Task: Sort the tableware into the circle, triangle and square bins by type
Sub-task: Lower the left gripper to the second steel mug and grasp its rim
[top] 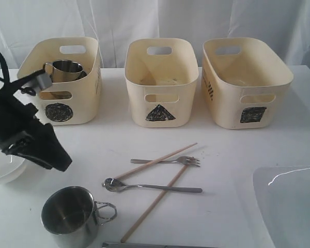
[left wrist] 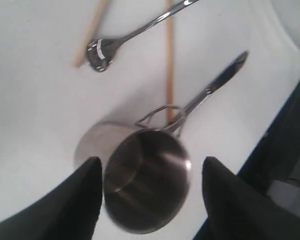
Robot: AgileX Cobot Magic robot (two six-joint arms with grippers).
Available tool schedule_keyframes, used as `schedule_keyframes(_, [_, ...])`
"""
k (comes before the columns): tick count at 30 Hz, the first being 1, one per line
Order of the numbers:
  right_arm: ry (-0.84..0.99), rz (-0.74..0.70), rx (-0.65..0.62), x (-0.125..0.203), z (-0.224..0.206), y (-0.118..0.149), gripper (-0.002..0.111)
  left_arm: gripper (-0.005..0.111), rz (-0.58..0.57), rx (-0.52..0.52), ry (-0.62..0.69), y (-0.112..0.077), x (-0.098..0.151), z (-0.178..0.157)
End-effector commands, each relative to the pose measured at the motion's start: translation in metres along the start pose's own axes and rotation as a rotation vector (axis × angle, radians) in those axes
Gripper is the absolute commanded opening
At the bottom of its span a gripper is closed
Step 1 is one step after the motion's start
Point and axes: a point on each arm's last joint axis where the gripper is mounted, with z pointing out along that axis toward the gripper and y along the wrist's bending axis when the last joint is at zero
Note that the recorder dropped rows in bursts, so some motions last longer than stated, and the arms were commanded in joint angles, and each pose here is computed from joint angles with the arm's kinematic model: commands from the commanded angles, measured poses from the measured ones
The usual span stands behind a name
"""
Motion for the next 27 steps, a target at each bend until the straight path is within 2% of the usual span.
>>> schedule_keyframes(1, [-0.007,-0.001,0.006,0.000,0.000,0.000,0.000,0.064,0.037,-0.077,0.088,0.009,0.014,0.006])
schedule_keyframes(8, [-0.007,-0.001,0.006,0.000,0.000,0.000,0.000,0.064,-0.003,-0.139,0.048,0.021,0.024,0.020])
schedule_keyframes(17, [-0.007,-0.001,0.006,0.000,0.000,0.000,0.000,0.064,-0.055,-0.134,0.063,0.026,0.039,0.034])
schedule_keyframes(27, [-0.007,-0.001,0.006,0.000,0.000,0.000,0.000,0.064,-0.103,-0.154,0.005,0.030,0.042,0.041])
